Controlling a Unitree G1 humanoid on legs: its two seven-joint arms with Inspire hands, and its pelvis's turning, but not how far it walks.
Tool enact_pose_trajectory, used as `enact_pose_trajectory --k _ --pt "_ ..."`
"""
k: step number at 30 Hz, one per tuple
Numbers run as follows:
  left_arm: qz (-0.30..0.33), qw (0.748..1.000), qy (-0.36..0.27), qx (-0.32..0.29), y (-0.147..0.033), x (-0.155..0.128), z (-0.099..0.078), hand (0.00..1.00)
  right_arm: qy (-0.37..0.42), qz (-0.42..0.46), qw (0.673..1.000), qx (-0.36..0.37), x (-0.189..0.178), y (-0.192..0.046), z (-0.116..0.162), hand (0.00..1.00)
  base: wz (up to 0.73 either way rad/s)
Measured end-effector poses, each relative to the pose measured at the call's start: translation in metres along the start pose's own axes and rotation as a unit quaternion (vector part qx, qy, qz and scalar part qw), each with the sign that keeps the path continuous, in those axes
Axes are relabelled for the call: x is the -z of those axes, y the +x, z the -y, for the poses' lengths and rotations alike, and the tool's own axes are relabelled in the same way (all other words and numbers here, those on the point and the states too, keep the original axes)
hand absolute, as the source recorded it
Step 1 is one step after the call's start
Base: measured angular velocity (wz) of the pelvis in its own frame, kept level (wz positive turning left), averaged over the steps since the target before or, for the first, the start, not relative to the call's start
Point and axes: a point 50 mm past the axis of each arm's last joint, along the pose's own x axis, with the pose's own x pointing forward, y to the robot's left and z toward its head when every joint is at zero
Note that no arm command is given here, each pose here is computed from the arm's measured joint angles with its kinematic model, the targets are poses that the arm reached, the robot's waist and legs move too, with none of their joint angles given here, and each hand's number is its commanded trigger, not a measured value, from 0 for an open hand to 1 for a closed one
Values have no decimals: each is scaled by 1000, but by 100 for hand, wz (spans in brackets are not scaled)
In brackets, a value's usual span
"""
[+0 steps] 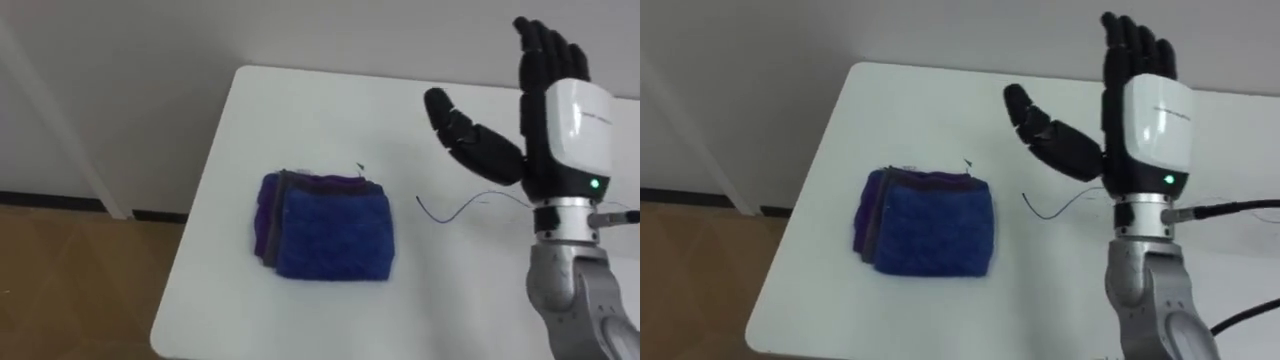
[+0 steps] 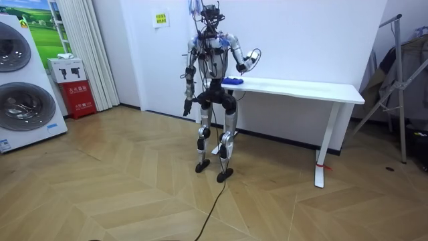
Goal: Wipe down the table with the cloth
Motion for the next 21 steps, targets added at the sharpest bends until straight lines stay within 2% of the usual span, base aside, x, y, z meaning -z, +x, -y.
enact_pose_trajectory --k 7,11,16,21 --pt "14 1000 17 6 2 -10 3 0 -22 82 989 -119 -33 -17 -37 0 9" --pt "24 999 25 11 3 -16 6 0 -49 92 977 -185 -35 -28 -56 0 8" --pt "25 999 27 10 3 -16 6 0 -74 89 971 -207 -32 -35 -61 0 0" --pt "39 998 45 6 2 -21 5 0 -90 61 959 -263 -17 -56 -78 0 0"
